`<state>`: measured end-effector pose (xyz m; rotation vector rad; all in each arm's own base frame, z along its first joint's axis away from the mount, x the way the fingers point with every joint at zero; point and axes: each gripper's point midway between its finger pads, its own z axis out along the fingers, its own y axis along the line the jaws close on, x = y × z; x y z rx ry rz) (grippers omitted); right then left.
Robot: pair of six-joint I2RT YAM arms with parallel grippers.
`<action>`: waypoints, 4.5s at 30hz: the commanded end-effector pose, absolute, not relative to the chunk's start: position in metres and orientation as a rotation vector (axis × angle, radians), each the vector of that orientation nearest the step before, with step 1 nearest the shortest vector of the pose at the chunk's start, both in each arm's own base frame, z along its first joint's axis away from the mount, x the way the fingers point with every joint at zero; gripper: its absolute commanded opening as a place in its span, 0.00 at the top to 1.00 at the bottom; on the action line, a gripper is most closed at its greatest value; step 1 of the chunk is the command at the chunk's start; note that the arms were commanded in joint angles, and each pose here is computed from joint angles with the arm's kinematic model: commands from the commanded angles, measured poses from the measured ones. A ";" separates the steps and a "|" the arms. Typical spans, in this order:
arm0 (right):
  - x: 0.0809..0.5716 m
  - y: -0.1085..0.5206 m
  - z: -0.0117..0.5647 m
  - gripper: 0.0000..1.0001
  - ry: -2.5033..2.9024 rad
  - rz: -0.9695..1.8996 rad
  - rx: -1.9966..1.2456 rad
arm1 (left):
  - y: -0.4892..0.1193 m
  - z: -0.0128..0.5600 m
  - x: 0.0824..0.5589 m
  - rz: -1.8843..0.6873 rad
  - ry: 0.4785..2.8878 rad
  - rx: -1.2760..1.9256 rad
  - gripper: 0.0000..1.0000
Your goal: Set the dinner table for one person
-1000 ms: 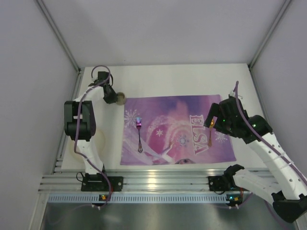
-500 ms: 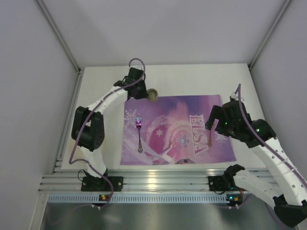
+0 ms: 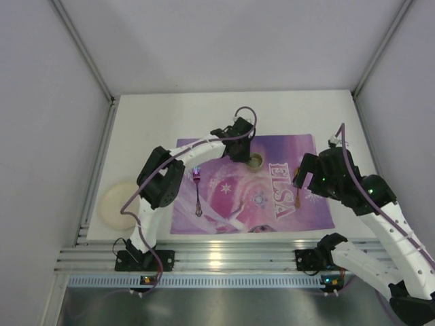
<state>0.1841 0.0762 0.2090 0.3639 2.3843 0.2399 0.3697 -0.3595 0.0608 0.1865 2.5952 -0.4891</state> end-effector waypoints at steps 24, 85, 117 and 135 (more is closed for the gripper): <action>0.156 0.048 0.209 0.00 2.385 0.147 0.394 | -0.516 0.059 0.407 -0.819 2.426 0.148 0.70; 0.171 0.070 0.199 0.00 2.393 0.239 0.268 | 0.027 0.040 0.278 0.412 2.651 -0.952 0.54; 0.183 0.096 0.213 0.00 2.357 0.394 0.219 | -0.223 0.135 0.344 -0.224 2.571 -0.579 1.00; 0.160 0.065 0.209 0.00 2.378 0.262 0.307 | -0.438 0.107 0.284 -0.338 2.771 -0.132 1.00</action>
